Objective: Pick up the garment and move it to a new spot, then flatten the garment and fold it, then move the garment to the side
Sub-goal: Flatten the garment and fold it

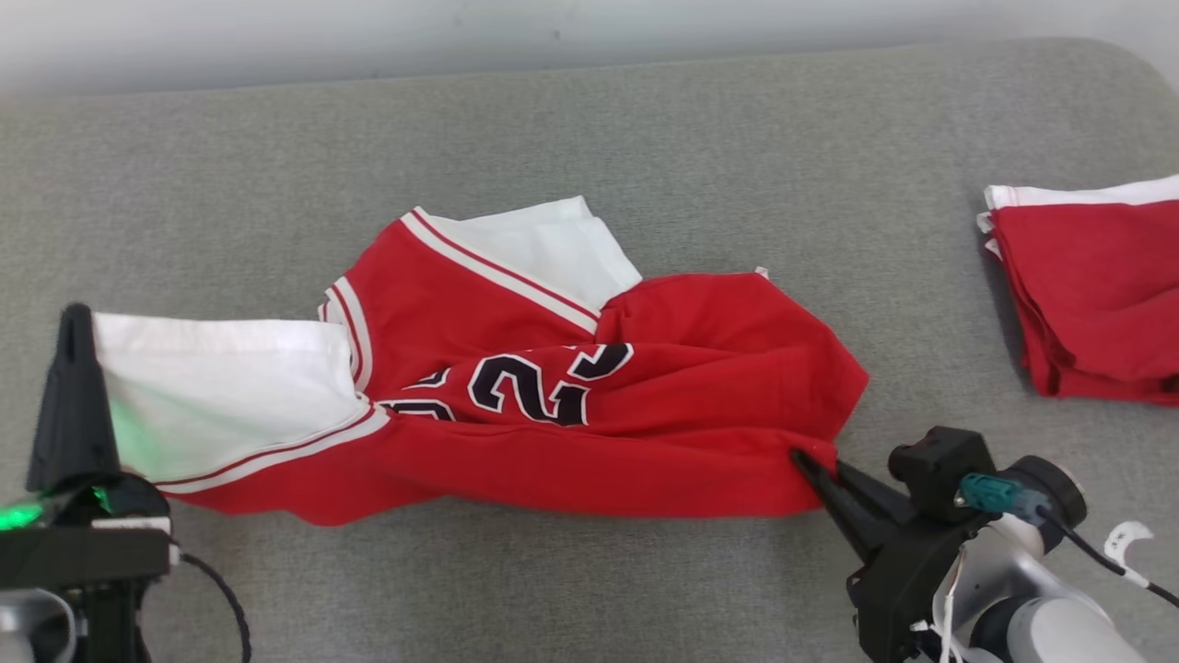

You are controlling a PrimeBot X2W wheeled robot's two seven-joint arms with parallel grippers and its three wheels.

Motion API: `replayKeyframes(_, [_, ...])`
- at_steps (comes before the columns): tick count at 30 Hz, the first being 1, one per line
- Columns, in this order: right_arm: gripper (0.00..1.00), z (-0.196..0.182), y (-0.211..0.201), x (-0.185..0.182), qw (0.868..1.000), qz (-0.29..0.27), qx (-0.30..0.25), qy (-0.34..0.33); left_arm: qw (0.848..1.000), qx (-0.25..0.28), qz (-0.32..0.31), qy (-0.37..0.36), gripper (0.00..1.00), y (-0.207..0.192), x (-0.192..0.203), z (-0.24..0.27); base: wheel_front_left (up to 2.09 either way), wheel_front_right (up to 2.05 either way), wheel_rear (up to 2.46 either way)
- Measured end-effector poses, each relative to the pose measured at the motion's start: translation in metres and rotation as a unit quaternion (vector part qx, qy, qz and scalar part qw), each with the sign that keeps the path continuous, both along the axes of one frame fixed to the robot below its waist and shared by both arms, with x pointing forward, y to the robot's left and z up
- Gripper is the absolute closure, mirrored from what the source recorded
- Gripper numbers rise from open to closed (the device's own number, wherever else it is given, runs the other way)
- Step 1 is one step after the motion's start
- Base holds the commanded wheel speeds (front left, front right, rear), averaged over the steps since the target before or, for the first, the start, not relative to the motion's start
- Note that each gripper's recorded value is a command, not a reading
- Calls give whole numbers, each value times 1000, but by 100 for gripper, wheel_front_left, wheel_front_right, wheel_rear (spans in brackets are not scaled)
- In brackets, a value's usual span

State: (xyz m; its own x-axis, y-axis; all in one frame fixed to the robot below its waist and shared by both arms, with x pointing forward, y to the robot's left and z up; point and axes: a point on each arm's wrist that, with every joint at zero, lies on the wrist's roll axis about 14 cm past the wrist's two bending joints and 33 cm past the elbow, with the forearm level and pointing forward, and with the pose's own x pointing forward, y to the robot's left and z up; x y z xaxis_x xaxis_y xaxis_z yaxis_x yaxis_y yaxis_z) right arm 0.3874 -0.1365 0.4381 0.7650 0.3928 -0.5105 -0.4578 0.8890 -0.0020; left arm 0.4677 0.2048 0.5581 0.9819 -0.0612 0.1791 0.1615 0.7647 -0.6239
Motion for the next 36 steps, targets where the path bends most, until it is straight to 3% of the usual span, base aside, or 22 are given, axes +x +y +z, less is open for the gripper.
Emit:
replayKeyframes(2, [14,-8,4,-2,1000,4,4,11,1000,-8,7,6,100,2,-5,-6,0,0,0])
replayKeyframes(3, [0,-13,7,-3,1000,7,7,20,1000,-10,12,8,100,4,-6,-8,0,0,0])
replayKeyframes(10, [0,-47,15,-25,996,14,8,90,999,-18,38,20,100,20,-13,-21,0,0,0])
replayKeyframes(22, [0,-28,-2,-2,998,-47,22,33,999,-16,39,21,100,24,-9,-22,0,0,0])
replayKeyframes(29, [25,-25,-2,15,998,-62,18,18,999,-15,33,22,100,20,-6,-22,0,0,0])
replayKeyframes(33, [27,-27,-1,17,997,-71,19,25,999,-13,33,22,100,21,-7,-20,0,0,0])
replayKeyframes(36, [21,-22,-5,17,996,-80,16,22,999,-10,36,18,100,23,-8,-17,0,0,0])
